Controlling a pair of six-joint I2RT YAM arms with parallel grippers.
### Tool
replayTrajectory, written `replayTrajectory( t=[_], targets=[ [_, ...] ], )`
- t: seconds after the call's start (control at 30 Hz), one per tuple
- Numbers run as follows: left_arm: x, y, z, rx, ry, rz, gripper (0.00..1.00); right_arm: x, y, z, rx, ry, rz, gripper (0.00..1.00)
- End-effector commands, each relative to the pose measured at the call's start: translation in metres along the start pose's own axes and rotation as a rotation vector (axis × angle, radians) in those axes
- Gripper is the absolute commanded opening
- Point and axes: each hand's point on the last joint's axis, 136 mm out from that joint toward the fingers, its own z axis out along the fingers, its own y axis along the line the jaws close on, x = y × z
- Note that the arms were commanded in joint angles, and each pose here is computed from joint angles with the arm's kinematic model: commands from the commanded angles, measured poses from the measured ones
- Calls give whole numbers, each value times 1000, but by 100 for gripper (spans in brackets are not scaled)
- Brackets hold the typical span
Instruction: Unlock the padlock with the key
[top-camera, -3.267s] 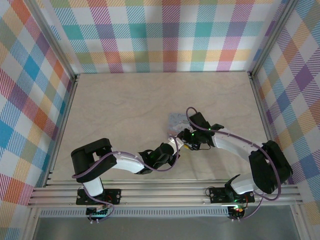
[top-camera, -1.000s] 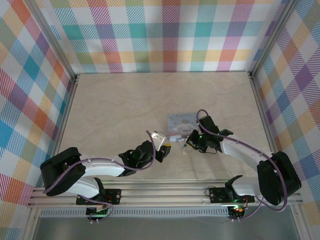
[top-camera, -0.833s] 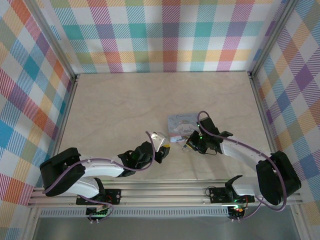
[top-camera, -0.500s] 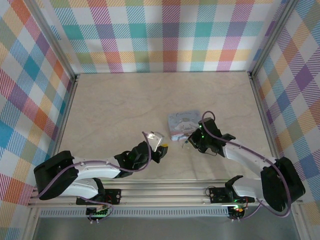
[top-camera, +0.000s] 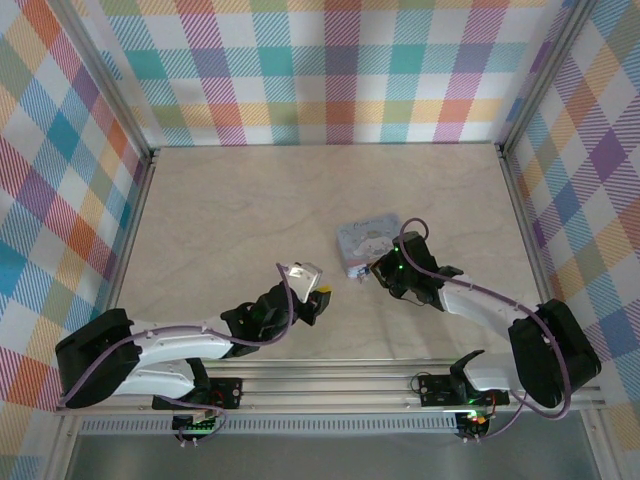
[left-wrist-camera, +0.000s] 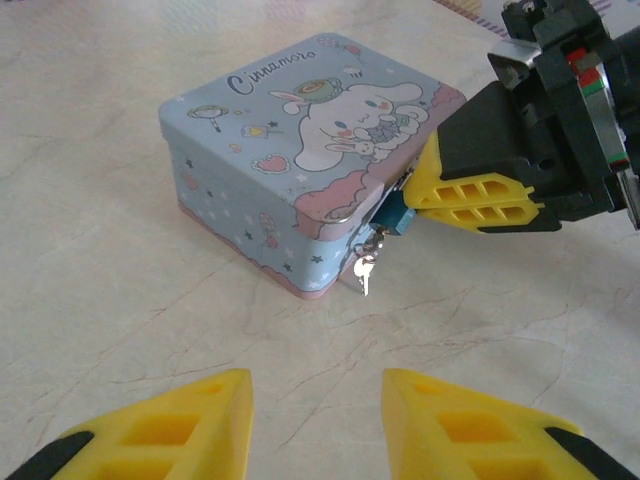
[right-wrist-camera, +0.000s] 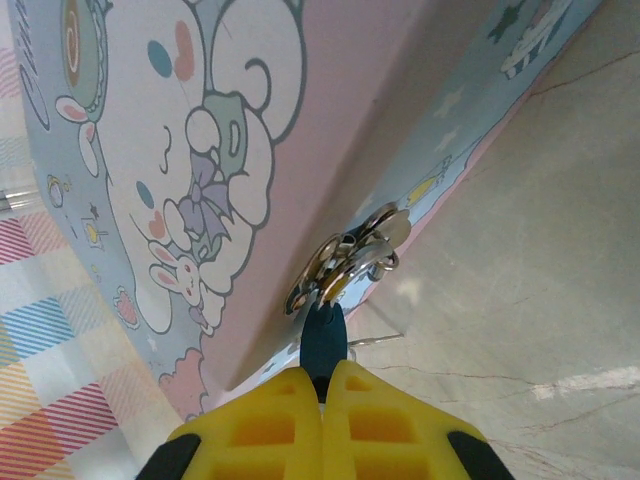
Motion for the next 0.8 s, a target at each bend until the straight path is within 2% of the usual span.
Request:
replayTrajectory(
  t=[0.0, 0.23, 0.4, 0.53, 0.77],
  targets=[
    [3, 11, -6, -38, 1, 2, 38, -3, -24, -4, 82, -29, -2, 0],
    [0, 12, -9, -39, -2, 0, 39, -16, -29, -17, 39, -85, -1, 0],
    [2, 11, -9, -37, 8, -4, 39, -15, -16, -13, -37, -24, -55, 0],
    [2, 11, -10, -36, 12, -14, 39, -9, -16, -8, -28, 24, -99, 0],
    [0, 21, -22, -81, 32, 11, 40, -19, -13, -22, -56, -47, -116, 0]
  ],
)
